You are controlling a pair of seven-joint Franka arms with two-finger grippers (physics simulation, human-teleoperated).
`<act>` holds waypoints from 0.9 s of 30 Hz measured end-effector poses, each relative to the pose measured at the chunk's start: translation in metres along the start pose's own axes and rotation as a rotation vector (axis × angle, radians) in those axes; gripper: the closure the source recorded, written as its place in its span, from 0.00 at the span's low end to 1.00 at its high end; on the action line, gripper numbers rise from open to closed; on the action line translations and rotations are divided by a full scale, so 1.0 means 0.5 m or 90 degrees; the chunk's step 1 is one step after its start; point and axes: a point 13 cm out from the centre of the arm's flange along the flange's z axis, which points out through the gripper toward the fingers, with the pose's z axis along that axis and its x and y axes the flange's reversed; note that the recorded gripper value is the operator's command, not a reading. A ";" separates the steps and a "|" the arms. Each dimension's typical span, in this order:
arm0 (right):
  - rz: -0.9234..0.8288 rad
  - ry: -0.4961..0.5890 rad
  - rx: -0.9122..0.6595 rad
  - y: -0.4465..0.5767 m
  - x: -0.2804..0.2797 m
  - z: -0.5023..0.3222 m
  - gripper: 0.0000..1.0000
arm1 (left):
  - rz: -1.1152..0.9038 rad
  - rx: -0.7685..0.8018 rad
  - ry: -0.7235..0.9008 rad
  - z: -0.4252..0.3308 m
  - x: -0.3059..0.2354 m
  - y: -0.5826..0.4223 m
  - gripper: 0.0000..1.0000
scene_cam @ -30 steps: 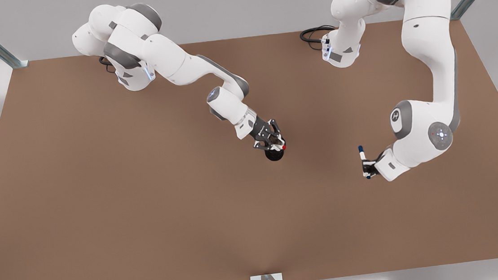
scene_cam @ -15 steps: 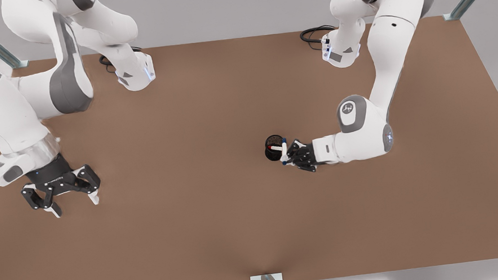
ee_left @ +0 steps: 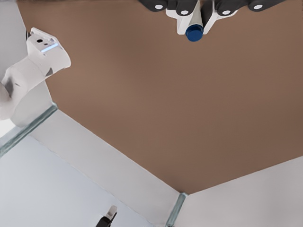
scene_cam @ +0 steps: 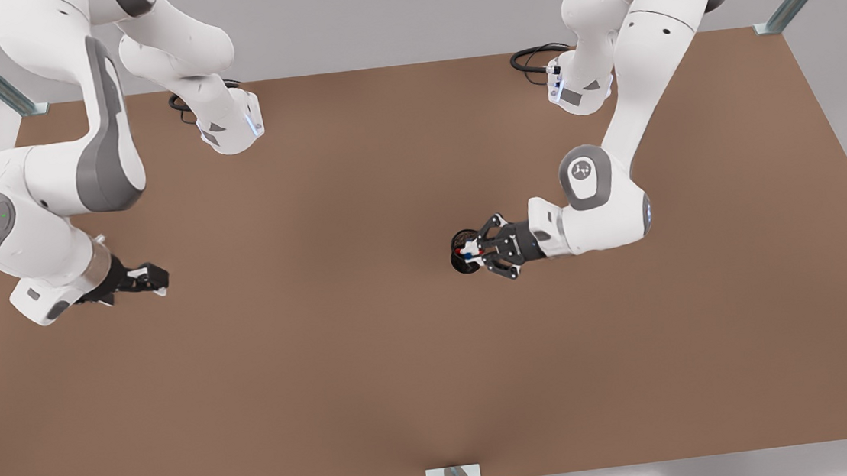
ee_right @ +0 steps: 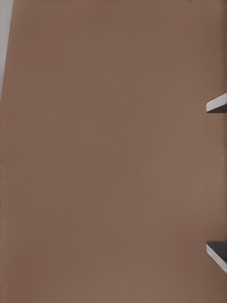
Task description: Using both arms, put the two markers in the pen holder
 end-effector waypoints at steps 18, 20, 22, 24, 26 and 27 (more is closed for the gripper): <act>0.041 -0.010 -0.034 -0.006 -0.012 0.005 0.00 | 0.265 0.035 0.000 0.087 0.167 -0.037 0.79; 0.043 -0.010 -0.034 -0.006 -0.012 0.005 0.00 | 0.290 0.035 0.001 0.089 0.173 -0.037 0.79; 0.044 -0.010 -0.034 -0.007 -0.012 0.005 0.00 | 0.312 0.035 0.001 0.092 0.183 -0.034 0.79; 0.046 -0.010 -0.034 -0.008 -0.012 0.005 0.00 | 0.332 0.037 0.001 0.096 0.191 -0.031 0.79; 0.046 -0.010 -0.034 -0.009 -0.012 0.005 0.00 | 0.348 0.040 0.001 0.104 0.201 -0.027 0.79; 0.046 -0.010 -0.034 -0.009 -0.012 0.005 0.00 | 0.355 0.042 0.001 0.108 0.207 -0.025 0.79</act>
